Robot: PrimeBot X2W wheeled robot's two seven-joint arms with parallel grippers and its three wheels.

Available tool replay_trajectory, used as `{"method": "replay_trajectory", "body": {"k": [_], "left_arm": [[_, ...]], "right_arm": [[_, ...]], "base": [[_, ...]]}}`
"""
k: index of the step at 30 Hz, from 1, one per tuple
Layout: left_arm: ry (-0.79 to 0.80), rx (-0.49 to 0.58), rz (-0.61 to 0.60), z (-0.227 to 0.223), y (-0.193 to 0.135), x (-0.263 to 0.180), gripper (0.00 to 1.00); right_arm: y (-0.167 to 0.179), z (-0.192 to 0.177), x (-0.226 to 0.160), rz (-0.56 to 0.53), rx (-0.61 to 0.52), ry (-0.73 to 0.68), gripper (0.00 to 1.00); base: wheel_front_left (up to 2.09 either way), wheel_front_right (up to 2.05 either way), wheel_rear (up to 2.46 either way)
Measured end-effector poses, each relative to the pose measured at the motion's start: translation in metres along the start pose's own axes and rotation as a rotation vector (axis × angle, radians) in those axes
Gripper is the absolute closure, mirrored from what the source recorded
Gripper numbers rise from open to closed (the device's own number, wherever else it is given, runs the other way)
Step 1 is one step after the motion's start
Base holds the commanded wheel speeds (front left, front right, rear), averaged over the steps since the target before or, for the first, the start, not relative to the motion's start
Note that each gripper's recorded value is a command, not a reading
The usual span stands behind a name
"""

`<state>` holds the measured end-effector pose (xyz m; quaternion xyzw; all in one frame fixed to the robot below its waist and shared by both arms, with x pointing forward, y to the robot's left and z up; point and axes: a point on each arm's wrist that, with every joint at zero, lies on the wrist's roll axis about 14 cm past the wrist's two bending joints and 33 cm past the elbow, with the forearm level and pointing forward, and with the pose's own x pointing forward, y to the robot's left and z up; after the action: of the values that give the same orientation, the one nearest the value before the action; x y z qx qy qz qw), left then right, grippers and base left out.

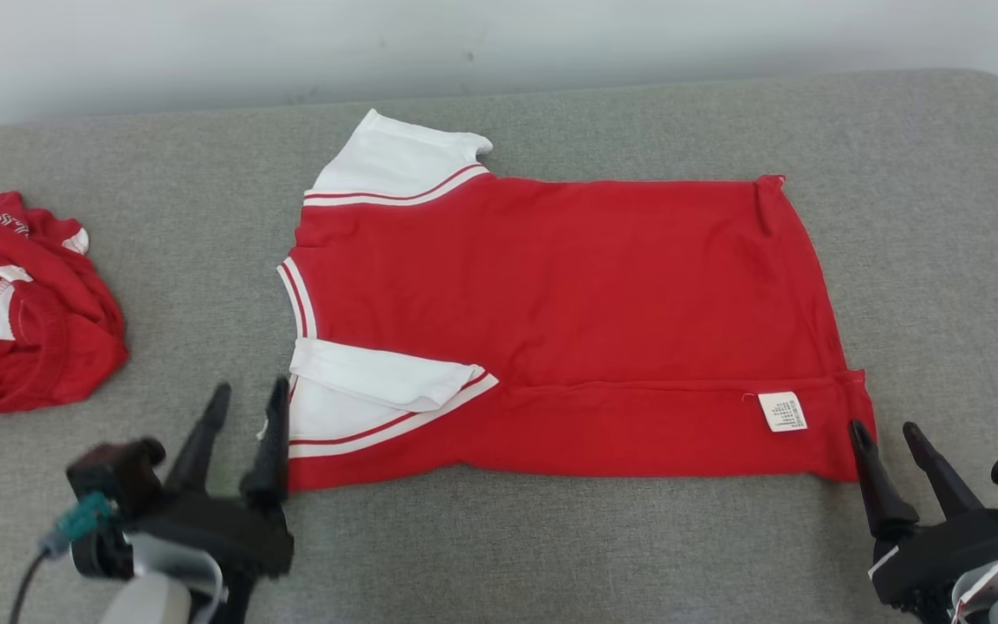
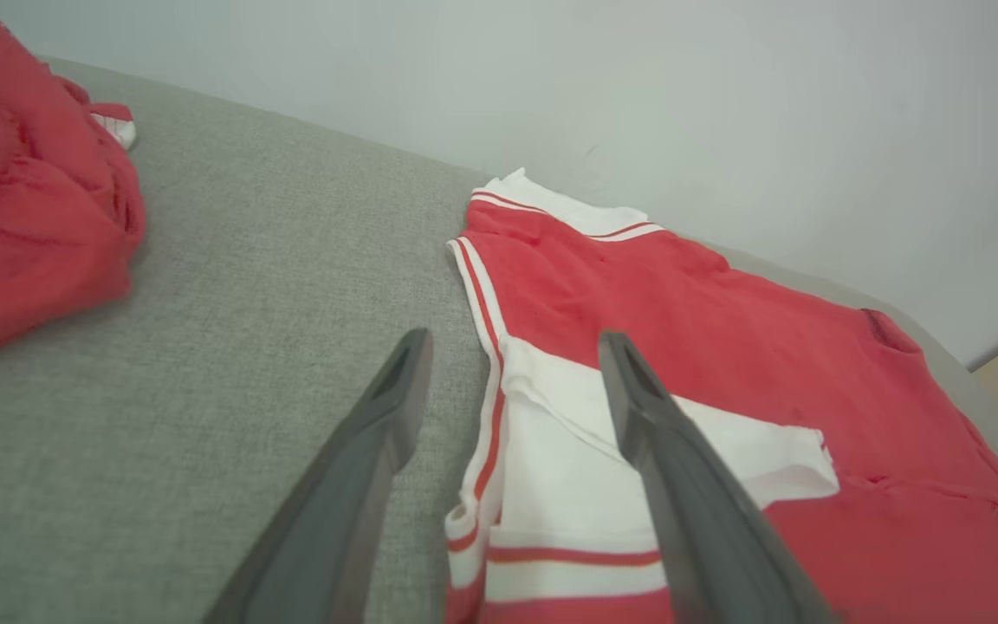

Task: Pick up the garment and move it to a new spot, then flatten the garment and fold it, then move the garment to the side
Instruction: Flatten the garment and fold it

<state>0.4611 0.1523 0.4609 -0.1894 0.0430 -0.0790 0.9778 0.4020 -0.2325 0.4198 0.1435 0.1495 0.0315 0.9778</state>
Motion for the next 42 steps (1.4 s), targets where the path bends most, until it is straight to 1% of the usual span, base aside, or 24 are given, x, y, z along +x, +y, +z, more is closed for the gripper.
{"method": "replay_trajectory", "body": {"k": [6, 14, 15, 16, 17, 18, 23, 29, 33, 42], "left_arm": [[0.105, 0.018, 0.017, -0.037, 0.006, -0.028, 0.0], [0.194, 0.031, 0.023, -0.065, 0.01, -0.037, 0.0], [0.2, 0.031, 0.024, -0.067, 0.009, -0.036, 0.0], [0.204, 0.026, 0.025, -0.068, 0.009, -0.036, 0.52], [0.208, 0.024, 0.026, -0.069, 0.009, -0.035, 0.76], [0.212, 0.026, 0.027, -0.07, 0.01, -0.035, 1.0], [0.217, 0.016, 0.026, -0.07, 0.007, -0.038, 1.0], [0.175, 0.016, 0.025, -0.055, 0.004, -0.049, 1.0], [0.151, 0.001, 0.042, -0.05, 0.005, -0.069, 1.0], [0.145, -0.039, 0.08, -0.06, 0.0, -0.118, 1.0]], "right_arm": [[-0.003, -0.017, 0.0, -0.009, -0.022, 0.041, 0.0], [-0.01, -0.03, 0.006, -0.039, -0.032, 0.087, 0.0], [-0.01, -0.032, 0.007, -0.041, -0.03, 0.093, 0.02], [-0.009, -0.035, 0.007, -0.04, -0.028, 0.099, 0.64], [-0.008, -0.037, 0.008, -0.04, -0.025, 0.106, 0.86], [-0.006, -0.038, 0.009, -0.04, -0.021, 0.106, 1.0], [-0.001, -0.033, 0.012, -0.037, -0.002, 0.083, 1.0], [0.013, -0.029, 0.003, 0.001, 0.004, 0.055, 1.0], [0.018, -0.028, -0.011, 0.026, 0.004, 0.044, 1.0], [0.007, -0.033, -0.043, 0.027, -0.002, 0.069, 1.0]], "base": [[0.0, 0.0, 0.0], [0.0, 0.0, 0.0], [0.0, 0.0, 0.0], [0.0, 0.0, 0.0], [0.0, 0.0, 0.0], [0.0, 0.0, 0.0], [0.0, 0.0, 0.0], [0.0, 0.0, 0.0], [0.0, 0.0, 0.0], [0.0, 0.0, 0.0]]}}
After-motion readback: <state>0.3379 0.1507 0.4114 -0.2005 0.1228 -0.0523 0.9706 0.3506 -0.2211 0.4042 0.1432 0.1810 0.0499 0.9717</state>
